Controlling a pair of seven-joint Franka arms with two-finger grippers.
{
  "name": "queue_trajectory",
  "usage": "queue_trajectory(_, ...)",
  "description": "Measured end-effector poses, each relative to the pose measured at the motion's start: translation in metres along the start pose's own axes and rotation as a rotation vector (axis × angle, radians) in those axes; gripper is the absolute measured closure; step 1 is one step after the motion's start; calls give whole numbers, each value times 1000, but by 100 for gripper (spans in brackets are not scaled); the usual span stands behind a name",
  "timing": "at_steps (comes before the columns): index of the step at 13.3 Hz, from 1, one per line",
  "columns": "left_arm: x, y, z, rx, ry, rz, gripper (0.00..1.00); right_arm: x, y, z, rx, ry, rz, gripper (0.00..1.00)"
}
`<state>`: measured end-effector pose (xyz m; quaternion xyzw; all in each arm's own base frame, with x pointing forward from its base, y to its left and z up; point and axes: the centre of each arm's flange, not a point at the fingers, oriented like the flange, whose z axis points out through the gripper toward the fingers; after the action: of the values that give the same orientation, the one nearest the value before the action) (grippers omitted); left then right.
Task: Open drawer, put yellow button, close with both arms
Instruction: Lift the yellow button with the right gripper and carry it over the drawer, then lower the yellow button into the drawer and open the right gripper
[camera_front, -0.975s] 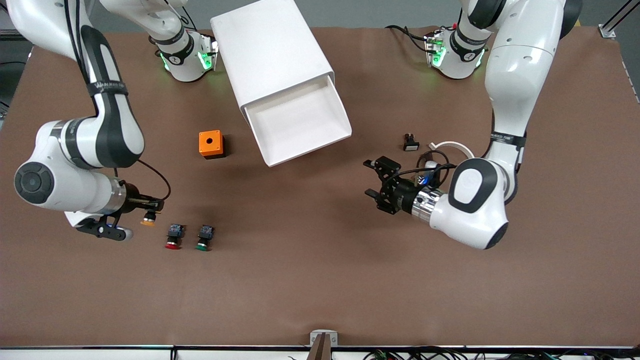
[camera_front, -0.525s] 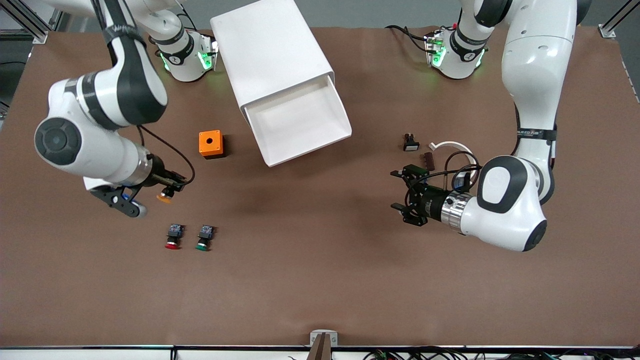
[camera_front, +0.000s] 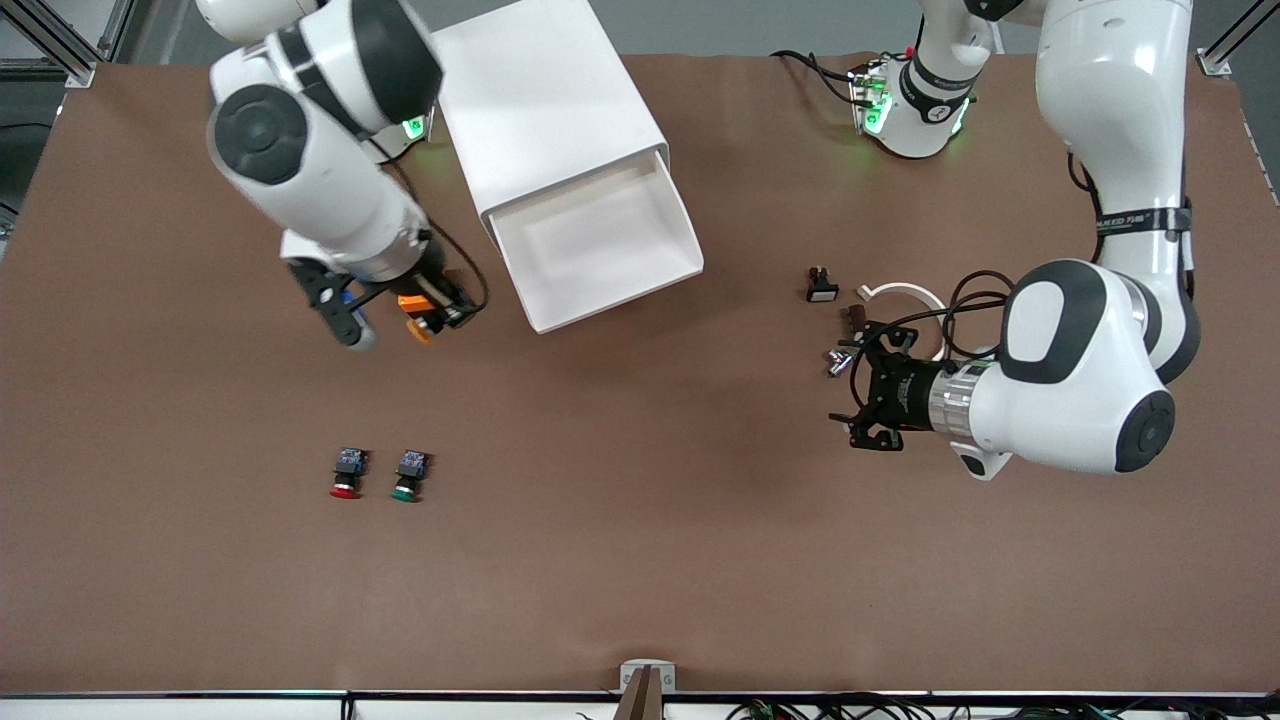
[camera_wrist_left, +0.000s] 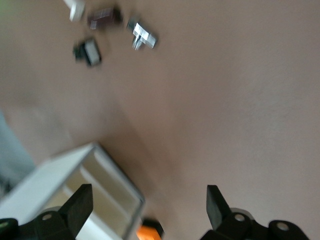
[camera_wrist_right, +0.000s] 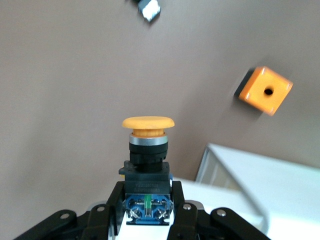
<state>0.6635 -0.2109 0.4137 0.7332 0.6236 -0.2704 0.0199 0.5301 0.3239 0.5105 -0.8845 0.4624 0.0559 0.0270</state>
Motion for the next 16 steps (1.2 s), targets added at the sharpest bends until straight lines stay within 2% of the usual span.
queue_trajectory(3,-21,-15,-12,-7,174,212,0,-58,-3,11,3,1,63,59)
queue_trajectory(5,-28,-19,-13,0,225,295,0,-89,-4,20,27,0,98,59)
queue_trajectory(10,-20,-19,-11,30,251,414,0,-134,-9,73,45,2,156,59)
queue_trajectory(13,-38,-21,-2,43,256,459,0,-143,-14,108,35,9,178,59)
queue_trajectory(16,-58,-23,10,53,252,511,0,-151,-15,118,33,12,195,59)
